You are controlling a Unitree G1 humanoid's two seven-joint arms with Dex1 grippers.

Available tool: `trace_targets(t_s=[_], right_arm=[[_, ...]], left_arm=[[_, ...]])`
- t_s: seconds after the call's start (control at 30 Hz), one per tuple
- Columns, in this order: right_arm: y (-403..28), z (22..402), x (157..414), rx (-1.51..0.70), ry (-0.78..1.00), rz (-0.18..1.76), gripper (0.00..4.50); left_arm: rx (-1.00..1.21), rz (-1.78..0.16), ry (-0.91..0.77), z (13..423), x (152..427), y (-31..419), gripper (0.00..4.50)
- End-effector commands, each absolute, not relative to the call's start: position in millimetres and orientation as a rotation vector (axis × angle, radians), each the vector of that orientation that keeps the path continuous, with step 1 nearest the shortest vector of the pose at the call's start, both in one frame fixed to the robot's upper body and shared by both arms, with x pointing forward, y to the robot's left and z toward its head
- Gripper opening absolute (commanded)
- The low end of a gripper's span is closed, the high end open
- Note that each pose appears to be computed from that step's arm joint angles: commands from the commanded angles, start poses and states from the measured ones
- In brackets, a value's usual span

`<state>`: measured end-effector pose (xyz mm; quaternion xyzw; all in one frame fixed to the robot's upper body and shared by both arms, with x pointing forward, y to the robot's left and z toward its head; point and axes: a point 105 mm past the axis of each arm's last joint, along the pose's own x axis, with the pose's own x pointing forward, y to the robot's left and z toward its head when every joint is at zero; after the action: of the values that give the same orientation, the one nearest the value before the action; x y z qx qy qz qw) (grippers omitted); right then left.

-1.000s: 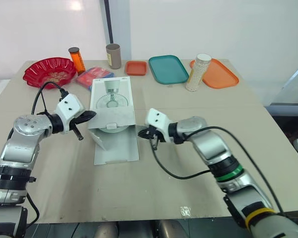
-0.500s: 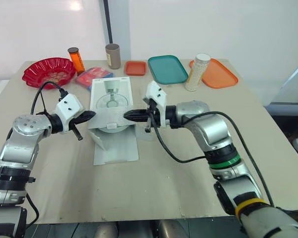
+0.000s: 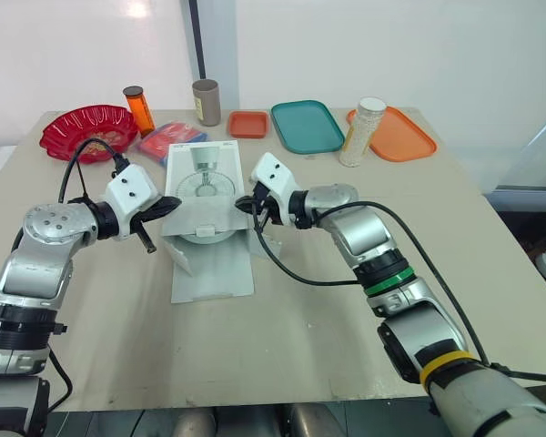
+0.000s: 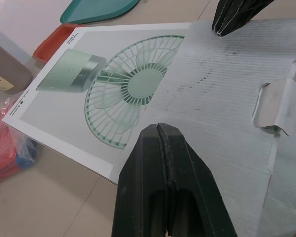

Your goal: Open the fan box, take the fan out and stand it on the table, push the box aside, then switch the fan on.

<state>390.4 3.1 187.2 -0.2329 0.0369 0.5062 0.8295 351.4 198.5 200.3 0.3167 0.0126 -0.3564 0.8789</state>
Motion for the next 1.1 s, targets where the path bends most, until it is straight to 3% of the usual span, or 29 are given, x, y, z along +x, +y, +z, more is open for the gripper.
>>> trace_targets(t_s=[0.03, 0.13, 0.3, 0.53, 0.87, 1.1], right_arm=[[5.0, 191.9, 391.9, -0.525, 0.063, 1.061, 0.04], [6.5, 193.0, 391.2, -0.521, 0.059, 1.064, 0.04], [7.2, 192.8, 390.6, -0.515, 0.059, 1.066, 0.04], [12.0, 190.3, 387.8, -0.513, 0.061, 1.083, 0.04], [14.6, 189.6, 385.9, -0.512, 0.057, 1.098, 0.04], [16.2, 188.2, 384.4, -0.516, 0.056, 1.110, 0.04]], left_arm=[[0.670, -0.770, -0.070, 228.3, 339.1, 187.7, 0.00], [0.694, -0.876, -0.050, 223.8, 321.8, 170.6, 0.00], [0.833, -1.052, 0.116, 182.9, 285.0, 155.8, 0.00], [0.973, -1.011, 0.212, 161.7, 286.6, 170.9, 0.00], [1.089, -0.876, 0.319, 170.1, 286.2, 215.0, 0.00], [0.913, -0.852, 0.111, 200.7, 296.6, 187.7, 0.00]])
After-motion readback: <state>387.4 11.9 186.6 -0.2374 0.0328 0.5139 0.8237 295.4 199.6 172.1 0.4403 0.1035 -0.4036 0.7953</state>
